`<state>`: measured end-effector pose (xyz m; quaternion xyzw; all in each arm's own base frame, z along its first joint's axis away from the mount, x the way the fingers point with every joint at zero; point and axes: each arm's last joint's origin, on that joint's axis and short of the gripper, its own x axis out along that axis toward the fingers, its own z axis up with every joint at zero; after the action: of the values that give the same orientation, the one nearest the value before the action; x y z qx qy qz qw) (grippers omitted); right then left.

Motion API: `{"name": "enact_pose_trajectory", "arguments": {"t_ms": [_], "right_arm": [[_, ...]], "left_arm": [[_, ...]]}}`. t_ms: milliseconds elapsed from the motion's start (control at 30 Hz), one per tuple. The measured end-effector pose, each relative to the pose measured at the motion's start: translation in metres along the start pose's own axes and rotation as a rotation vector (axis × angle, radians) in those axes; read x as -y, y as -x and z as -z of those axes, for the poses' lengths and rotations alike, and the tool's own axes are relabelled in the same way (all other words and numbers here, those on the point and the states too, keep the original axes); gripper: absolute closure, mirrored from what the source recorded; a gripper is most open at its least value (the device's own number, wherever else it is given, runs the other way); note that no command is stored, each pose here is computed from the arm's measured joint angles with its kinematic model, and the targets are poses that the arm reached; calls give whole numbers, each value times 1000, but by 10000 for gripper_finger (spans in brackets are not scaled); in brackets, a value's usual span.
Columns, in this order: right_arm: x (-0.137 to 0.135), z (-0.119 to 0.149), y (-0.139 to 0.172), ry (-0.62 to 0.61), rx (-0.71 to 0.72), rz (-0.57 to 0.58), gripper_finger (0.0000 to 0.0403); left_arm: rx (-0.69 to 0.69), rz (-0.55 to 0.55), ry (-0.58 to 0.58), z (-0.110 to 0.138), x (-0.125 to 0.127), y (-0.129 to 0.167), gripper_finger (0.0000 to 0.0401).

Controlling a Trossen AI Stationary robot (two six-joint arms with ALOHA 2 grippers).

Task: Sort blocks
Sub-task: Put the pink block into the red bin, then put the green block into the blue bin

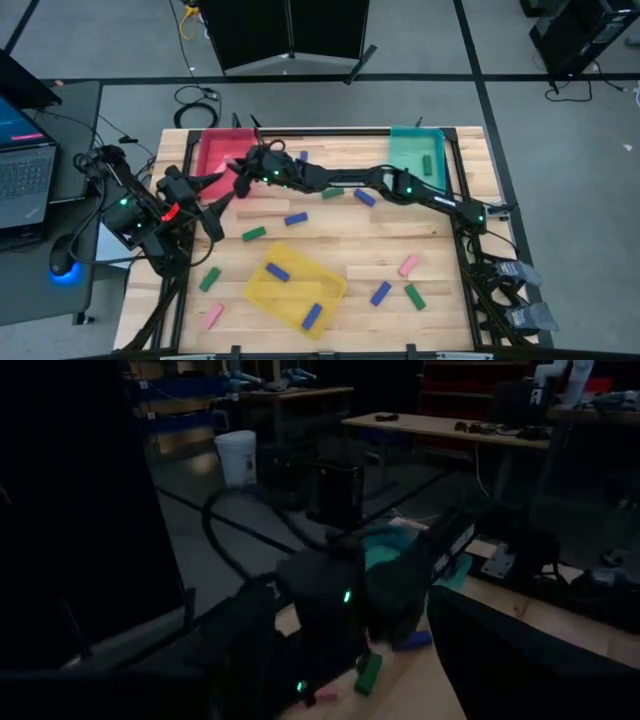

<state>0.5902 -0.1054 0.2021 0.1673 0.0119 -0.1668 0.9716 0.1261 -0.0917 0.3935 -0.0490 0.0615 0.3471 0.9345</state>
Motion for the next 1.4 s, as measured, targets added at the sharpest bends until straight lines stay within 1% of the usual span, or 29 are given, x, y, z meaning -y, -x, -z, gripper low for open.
{"name": "enact_pose_trajectory", "arguments": {"t_ms": [67,133,267,300,333,467,533,600,700,767,833,933,1033,1200,1300,1400], "right_arm": [[8,9,-3,-21,-2,42,332],[14,17,-6,-30,-10,57,332],[18,19,-7,-71,1,81,331],[18,18,-7,-80,9,92,320],[18,17,-7,-82,22,100,301],[16,13,-7,-85,58,71,201],[15,10,-7,-90,74,37,161],[15,9,-7,-91,74,7,135],[14,8,-7,-91,44,-63,117],[10,4,-5,-87,33,-132,114],[5,-9,-2,-56,41,-195,115],[-9,-32,7,-5,74,-231,123],[-16,-42,15,3,95,-209,135],[-16,-43,34,58,77,-167,159],[-9,-40,59,80,93,-125,171],[1,-28,100,87,137,-73,179]], "left_arm": [[1,0,2,0,0,0,133],[3,0,3,0,0,0,133],[3,0,5,0,0,0,133],[3,0,7,0,1,0,133],[3,0,7,0,1,0,133],[4,0,9,0,1,0,133],[4,0,10,0,1,0,133],[5,0,10,0,1,0,133],[1,1,10,0,1,0,133],[-15,6,11,0,1,0,133],[-37,13,20,1,2,0,133],[-77,25,21,2,2,0,133],[-104,34,28,3,4,0,133],[-143,44,25,6,9,0,133],[-176,50,9,10,14,-1,133],[-226,49,-10,15,22,-3,133]]}}
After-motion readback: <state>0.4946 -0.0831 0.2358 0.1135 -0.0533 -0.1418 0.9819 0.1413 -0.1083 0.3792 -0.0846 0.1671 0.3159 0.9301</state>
